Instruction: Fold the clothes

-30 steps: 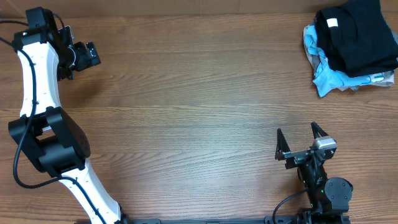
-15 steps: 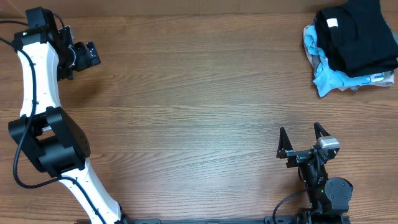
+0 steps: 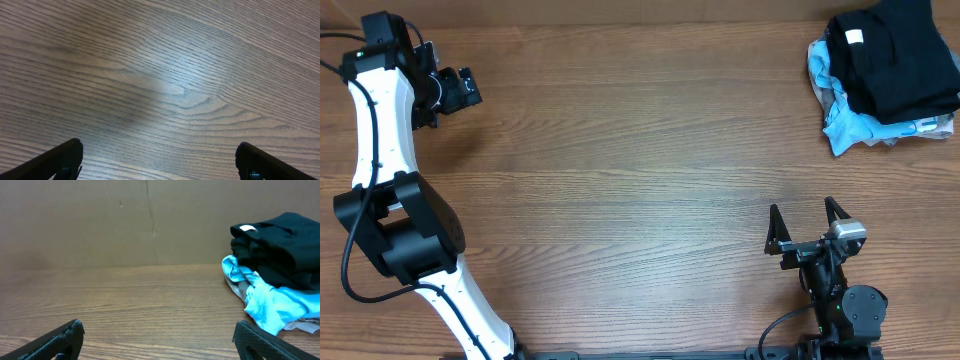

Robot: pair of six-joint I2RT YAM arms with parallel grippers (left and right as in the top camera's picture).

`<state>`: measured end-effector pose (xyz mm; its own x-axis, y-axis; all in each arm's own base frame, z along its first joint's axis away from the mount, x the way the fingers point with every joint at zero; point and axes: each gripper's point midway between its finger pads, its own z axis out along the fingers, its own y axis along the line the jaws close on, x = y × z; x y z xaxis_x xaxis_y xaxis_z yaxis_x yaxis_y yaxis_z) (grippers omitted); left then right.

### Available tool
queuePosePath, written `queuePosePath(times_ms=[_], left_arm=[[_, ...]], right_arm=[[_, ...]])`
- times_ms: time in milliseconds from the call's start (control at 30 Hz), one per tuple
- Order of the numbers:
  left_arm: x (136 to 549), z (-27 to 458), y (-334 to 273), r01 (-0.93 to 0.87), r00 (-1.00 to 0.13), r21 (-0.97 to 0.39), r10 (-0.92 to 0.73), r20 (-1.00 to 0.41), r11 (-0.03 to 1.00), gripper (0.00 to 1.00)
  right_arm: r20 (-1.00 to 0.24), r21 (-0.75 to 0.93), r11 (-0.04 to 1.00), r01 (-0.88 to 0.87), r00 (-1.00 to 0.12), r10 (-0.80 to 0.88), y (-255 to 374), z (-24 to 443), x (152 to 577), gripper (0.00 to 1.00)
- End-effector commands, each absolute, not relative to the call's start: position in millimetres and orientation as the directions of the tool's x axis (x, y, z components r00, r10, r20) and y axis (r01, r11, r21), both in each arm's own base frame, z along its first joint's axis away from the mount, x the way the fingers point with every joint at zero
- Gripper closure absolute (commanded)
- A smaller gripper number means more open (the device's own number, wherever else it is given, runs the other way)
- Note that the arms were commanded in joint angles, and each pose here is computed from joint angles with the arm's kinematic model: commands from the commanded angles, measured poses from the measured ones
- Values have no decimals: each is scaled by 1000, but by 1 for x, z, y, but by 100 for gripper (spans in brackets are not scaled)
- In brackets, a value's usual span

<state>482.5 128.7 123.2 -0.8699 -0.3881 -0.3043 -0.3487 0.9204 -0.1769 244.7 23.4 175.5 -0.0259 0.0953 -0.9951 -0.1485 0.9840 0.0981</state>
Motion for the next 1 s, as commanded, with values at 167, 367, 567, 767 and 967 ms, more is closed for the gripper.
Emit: queuePosePath(times_ms=[167, 367, 567, 767, 967], left_arm=[[486, 120, 123, -346, -872, -190, -390, -296, 919, 0], [486, 120, 123, -346, -872, -190, -390, -296, 919, 0], [486, 132, 120, -337, -867, -188, -382, -320, 923, 0], [488, 198, 73, -222, -848, -171, -277, -452, 960, 0], [474, 283, 27, -167, -765, 63, -89, -637, 984, 0]], right_arm=[[-995, 102, 987, -127, -21, 100, 19, 173, 245, 0], [-995, 102, 987, -127, -21, 100, 19, 173, 245, 0], [-995, 102, 987, -127, -21, 100, 19, 173, 245, 0], [-995, 102, 987, -127, -21, 100, 19, 173, 245, 0], [-995, 102, 987, -127, -21, 100, 19, 173, 245, 0]])
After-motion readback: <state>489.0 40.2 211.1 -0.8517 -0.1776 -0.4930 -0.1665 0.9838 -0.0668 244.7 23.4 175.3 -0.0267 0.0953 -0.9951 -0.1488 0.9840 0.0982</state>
